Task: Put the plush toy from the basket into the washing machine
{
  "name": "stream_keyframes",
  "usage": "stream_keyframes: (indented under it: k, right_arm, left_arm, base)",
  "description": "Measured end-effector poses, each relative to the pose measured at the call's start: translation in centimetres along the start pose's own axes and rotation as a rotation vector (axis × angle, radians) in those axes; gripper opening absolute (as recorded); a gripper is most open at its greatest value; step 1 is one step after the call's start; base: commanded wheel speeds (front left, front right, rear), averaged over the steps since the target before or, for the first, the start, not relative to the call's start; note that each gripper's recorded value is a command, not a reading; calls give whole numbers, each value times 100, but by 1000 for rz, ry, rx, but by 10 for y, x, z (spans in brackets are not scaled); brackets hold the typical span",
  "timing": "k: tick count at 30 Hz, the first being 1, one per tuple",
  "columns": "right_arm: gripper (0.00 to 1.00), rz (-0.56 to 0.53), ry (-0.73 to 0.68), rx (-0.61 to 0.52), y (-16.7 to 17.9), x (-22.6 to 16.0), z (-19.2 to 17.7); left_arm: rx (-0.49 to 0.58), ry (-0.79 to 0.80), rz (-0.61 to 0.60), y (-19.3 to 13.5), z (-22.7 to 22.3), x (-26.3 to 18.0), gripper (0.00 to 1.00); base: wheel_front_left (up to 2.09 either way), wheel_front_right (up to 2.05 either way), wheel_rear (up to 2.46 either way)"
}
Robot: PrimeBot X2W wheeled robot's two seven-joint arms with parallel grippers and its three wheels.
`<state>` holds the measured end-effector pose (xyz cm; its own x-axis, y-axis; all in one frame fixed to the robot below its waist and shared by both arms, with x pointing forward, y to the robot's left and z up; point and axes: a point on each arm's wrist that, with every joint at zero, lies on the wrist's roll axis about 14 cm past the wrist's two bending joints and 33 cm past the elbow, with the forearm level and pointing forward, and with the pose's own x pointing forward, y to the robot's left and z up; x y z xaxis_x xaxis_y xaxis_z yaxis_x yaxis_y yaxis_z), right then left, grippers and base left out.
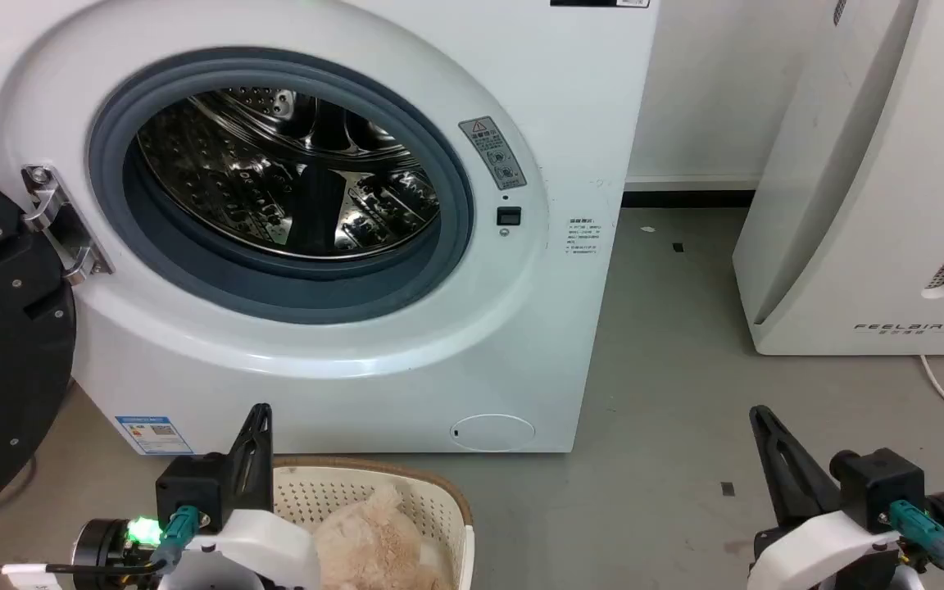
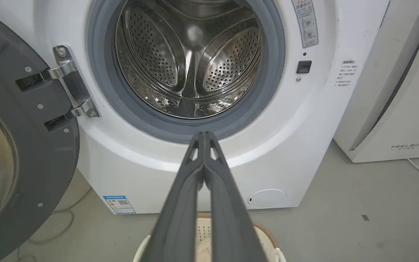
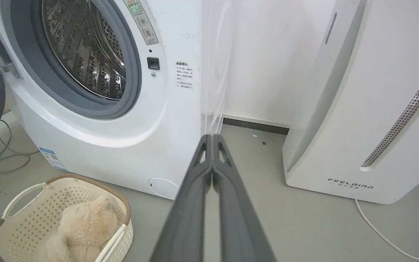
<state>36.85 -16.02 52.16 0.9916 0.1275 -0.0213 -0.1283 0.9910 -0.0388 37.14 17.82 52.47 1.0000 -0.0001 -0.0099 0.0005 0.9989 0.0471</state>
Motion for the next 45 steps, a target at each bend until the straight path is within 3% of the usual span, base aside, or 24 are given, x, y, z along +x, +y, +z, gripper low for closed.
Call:
stream_keyframes:
  k: [13, 14, 31, 45]
  right_arm:
    - [0, 0, 0, 0, 0, 0, 0]
    - [100, 0, 0, 0, 0, 0, 0]
    - [100, -21, -20, 41, -7, 2, 0]
    - [100, -53, -9, 94, -20, 19, -12]
  left_arm:
    - [0, 0, 0, 0, 0, 0, 0]
    - [0, 0, 0, 0, 0, 0, 100]
    - [0, 17, -8, -6, -11, 5, 100]
    - [-10, 216, -112, -31, -76, 35, 100]
  base:
    - [0, 0, 0]
    - [0, 0, 0]
    - [0, 0, 0]
    - [0, 0, 0]
